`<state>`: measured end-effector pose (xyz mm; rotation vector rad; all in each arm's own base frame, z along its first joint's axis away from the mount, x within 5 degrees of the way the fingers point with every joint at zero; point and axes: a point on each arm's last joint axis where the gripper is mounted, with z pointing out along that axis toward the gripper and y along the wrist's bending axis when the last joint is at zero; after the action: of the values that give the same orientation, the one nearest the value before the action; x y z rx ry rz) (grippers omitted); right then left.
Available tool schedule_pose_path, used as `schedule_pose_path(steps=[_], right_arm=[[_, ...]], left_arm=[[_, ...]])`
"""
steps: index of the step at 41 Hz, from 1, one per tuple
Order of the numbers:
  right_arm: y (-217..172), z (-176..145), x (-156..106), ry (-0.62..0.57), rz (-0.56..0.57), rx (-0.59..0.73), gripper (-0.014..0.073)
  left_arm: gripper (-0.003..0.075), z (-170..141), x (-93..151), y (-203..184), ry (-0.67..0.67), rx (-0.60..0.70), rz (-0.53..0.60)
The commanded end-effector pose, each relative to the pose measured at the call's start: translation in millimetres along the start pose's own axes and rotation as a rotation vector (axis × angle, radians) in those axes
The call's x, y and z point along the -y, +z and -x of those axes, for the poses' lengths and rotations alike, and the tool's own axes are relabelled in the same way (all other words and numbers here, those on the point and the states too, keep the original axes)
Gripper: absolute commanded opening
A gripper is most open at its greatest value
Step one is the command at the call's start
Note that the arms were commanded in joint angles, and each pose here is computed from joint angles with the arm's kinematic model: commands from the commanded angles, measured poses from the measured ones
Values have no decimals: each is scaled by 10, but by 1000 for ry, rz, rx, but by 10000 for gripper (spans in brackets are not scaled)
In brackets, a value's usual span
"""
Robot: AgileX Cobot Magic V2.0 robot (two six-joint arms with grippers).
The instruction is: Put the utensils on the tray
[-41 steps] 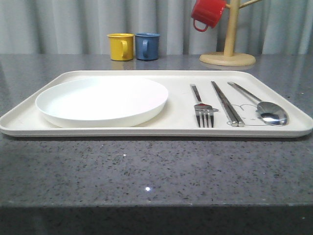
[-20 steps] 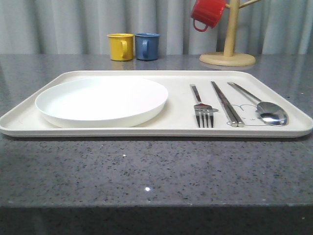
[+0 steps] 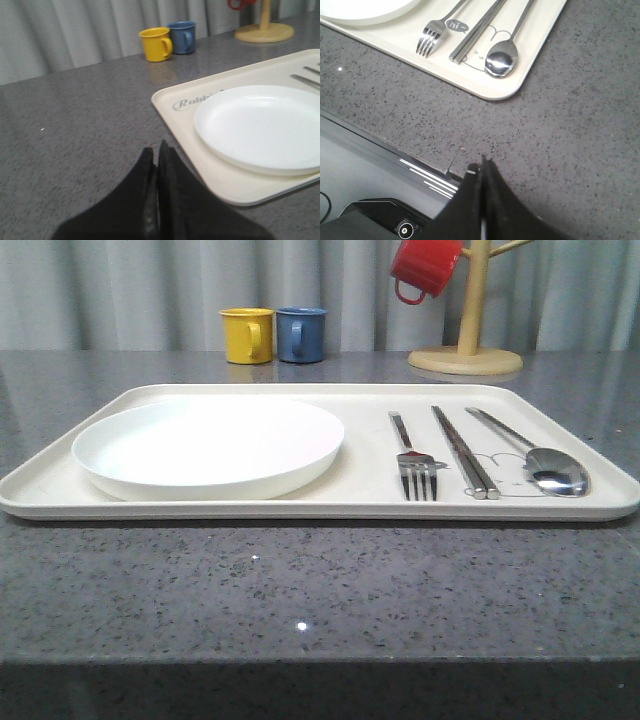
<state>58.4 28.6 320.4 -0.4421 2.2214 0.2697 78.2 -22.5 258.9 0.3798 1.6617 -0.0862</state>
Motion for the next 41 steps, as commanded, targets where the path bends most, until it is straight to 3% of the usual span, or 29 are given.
schedule_pose_path(steps=[1,8,14,41], right_arm=[[-43,113,-3,-10,1,76,-68],[-43,113,-3,-10,1,76,-68],[-43,113,-3,-10,1,76,-68],[-42,111,-4,-10,1,74,-68]], left_arm=[[-18,-117,-18,-70,-23,151,79],[-18,-439,-21,-154,-99,236,189],[-18,-487,-49,-225,-126,240,272],[-18,-494,-29,-228,-118,237,241]])
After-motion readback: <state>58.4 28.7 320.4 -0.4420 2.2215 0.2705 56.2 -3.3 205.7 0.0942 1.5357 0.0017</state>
